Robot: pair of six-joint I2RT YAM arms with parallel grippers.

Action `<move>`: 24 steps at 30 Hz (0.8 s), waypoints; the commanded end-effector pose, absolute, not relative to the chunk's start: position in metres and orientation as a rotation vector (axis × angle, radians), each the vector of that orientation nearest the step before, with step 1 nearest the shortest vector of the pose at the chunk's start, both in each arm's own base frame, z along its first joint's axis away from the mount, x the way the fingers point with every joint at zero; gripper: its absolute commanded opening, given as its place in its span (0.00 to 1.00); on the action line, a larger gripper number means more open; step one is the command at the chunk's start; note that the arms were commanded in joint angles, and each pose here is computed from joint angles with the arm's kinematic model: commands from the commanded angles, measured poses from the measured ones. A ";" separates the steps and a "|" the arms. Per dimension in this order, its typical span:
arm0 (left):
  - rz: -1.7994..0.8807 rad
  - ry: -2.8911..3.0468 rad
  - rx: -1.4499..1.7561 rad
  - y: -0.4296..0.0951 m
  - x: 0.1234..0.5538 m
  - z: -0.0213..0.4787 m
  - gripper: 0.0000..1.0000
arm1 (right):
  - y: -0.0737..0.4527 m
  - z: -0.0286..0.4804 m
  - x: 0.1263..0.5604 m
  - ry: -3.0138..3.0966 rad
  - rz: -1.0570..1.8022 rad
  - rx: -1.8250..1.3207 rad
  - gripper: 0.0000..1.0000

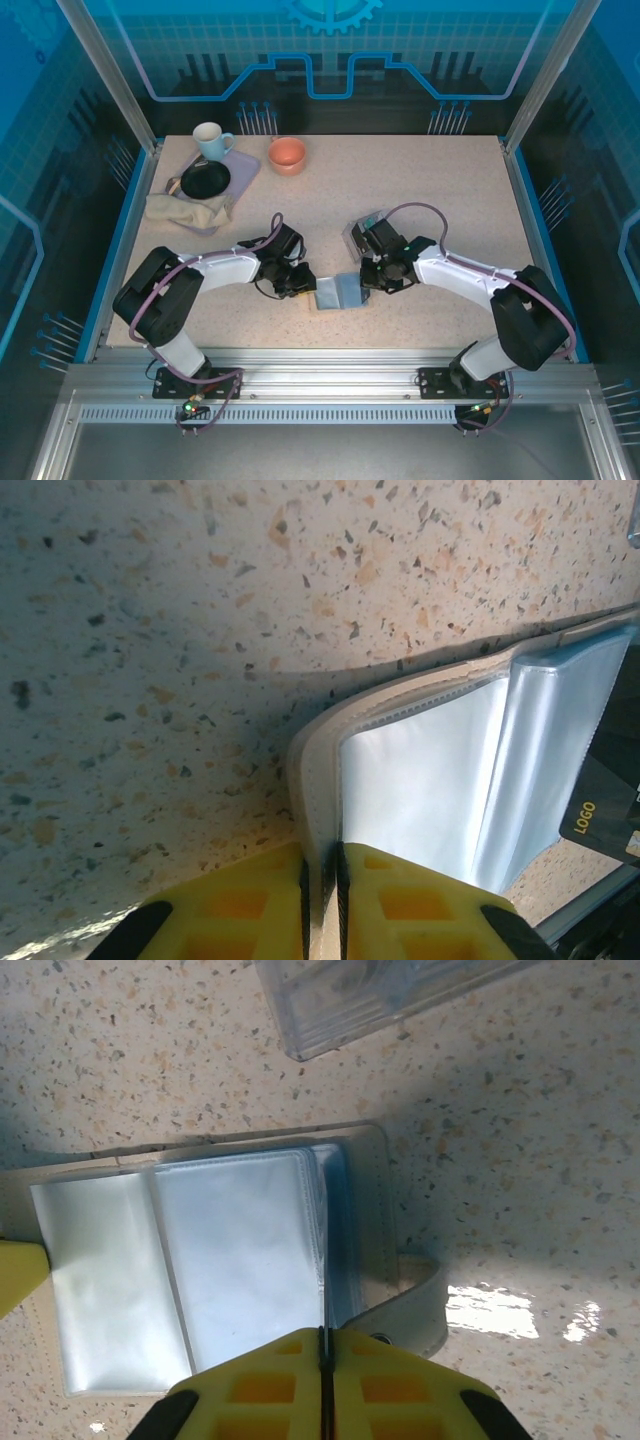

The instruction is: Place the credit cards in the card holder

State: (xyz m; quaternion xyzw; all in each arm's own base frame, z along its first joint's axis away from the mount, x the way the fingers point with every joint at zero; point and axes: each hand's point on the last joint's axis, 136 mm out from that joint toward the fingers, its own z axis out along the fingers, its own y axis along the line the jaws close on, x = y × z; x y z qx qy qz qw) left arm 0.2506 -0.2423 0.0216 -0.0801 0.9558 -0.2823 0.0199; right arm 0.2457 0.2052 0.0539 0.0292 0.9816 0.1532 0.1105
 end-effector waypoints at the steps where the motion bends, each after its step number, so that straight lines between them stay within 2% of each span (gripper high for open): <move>1: -0.881 2.994 -0.218 -0.247 0.248 0.022 0.16 | 0.214 0.047 0.241 2.898 0.481 0.065 0.08; 13: -0.878 3.001 -0.215 -0.248 0.247 0.020 0.16 | 0.251 0.047 0.249 2.900 0.601 0.021 0.08; 24: -0.864 2.994 -0.226 -0.247 0.248 0.018 0.15 | 0.289 0.064 0.251 2.823 0.930 0.000 0.09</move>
